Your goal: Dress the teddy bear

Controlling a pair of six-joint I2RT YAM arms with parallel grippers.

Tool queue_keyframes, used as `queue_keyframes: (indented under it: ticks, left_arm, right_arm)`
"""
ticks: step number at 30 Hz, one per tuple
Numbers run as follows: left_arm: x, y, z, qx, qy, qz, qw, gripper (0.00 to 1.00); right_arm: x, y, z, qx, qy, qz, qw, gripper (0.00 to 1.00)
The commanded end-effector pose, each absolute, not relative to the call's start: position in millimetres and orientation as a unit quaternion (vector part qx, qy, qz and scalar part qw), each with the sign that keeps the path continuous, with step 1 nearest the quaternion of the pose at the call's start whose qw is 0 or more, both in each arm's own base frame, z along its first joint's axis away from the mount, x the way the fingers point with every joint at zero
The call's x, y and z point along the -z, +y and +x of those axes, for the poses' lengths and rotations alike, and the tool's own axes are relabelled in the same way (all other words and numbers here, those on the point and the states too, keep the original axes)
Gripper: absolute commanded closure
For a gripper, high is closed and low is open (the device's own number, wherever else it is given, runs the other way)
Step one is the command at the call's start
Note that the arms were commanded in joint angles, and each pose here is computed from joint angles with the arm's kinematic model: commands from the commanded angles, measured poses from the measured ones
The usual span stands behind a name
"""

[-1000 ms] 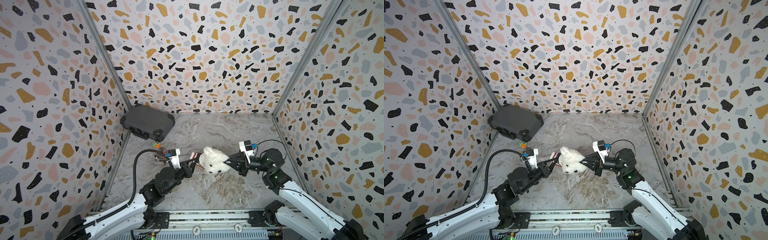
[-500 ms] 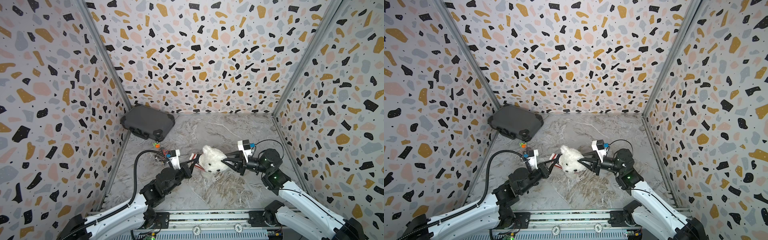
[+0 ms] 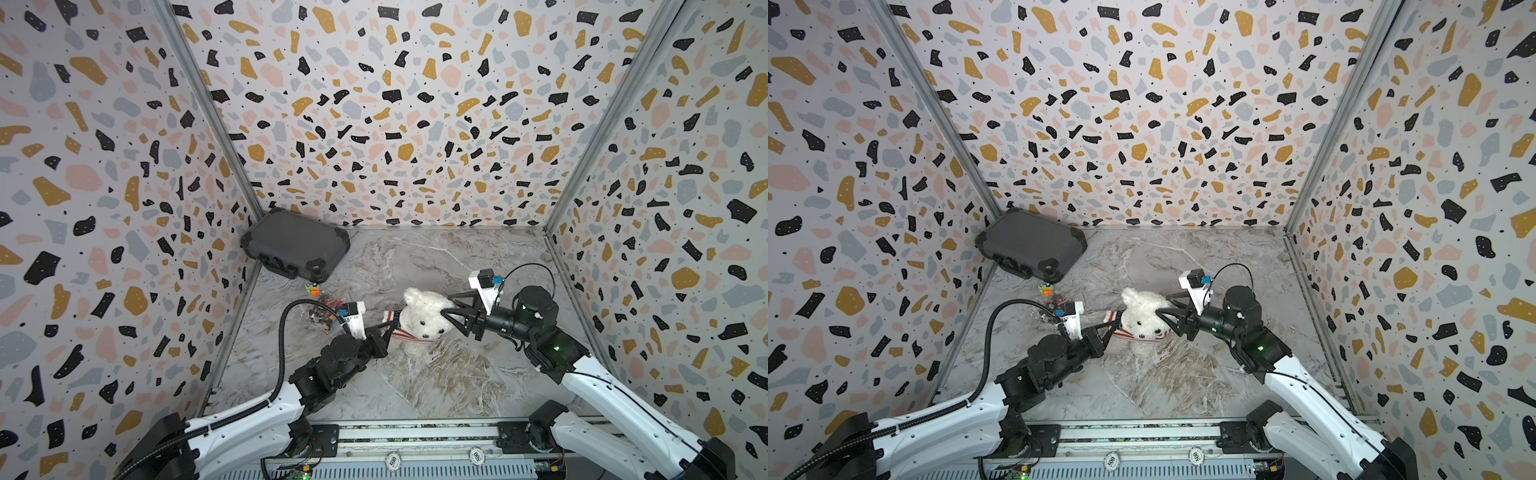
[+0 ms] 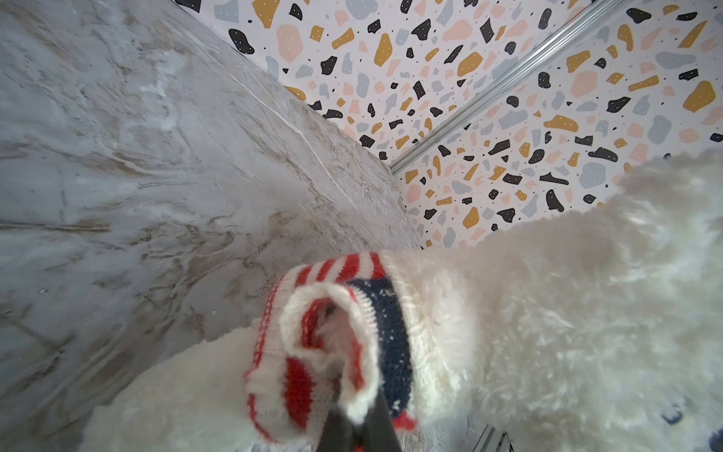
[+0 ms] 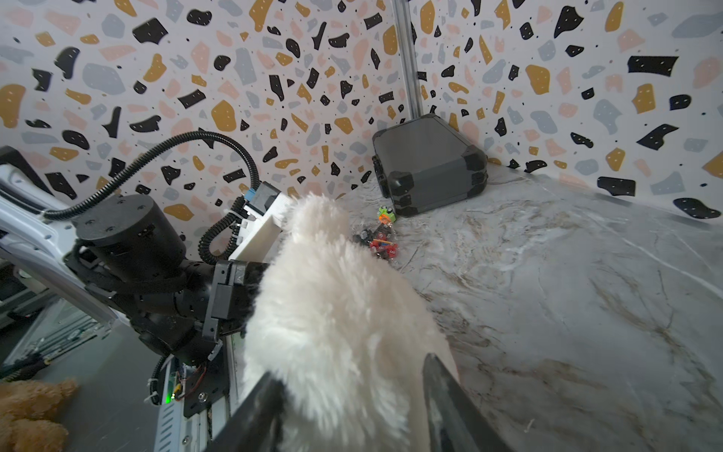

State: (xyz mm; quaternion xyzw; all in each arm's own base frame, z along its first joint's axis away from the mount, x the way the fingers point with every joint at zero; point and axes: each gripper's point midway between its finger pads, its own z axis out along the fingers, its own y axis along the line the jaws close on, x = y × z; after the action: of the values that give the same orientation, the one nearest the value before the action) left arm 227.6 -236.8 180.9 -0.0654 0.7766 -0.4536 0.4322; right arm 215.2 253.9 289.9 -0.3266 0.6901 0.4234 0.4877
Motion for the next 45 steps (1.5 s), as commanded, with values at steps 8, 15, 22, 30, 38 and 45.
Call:
queue_keyframes:
  ticks: [8, 15, 22, 30, 38, 45]
  left_arm:
    - [-193.9, -231.6, 230.6, 0.451, 0.765, -0.074, 0.454, 1.00]
    - [-190.8, -220.7, 230.1, 0.439, 0.768, -0.093, 0.457, 1.00]
    - [-178.4, -212.4, 231.3, 0.413, 0.781, -0.104, 0.456, 1.00]
    - [-183.9, -209.6, 233.6, 0.407, 0.780, -0.110, 0.462, 1.00]
    - [-182.4, -216.1, 234.1, 0.409, 0.784, -0.100, 0.456, 1.00]
    - [-179.5, -219.5, 234.2, 0.409, 0.788, -0.095, 0.451, 1.00]
  right_arm:
    - [-294.3, 262.3, 218.9, -0.350, 0.726, -0.331, 0.490, 0.32]
    - [-288.4, 261.4, 211.7, -0.331, 0.730, -0.342, 0.490, 0.12]
    - [-305.9, 274.9, 205.2, -0.350, 0.709, -0.353, 0.500, 0.06]
    - [-315.8, 298.1, 196.0, -0.349, 0.697, -0.381, 0.497, 0.03]
    - [-290.8, 304.3, 204.1, -0.308, 0.728, -0.392, 0.471, 0.02]
    - [-266.2, 306.2, 210.6, -0.269, 0.748, -0.399, 0.457, 0.06]
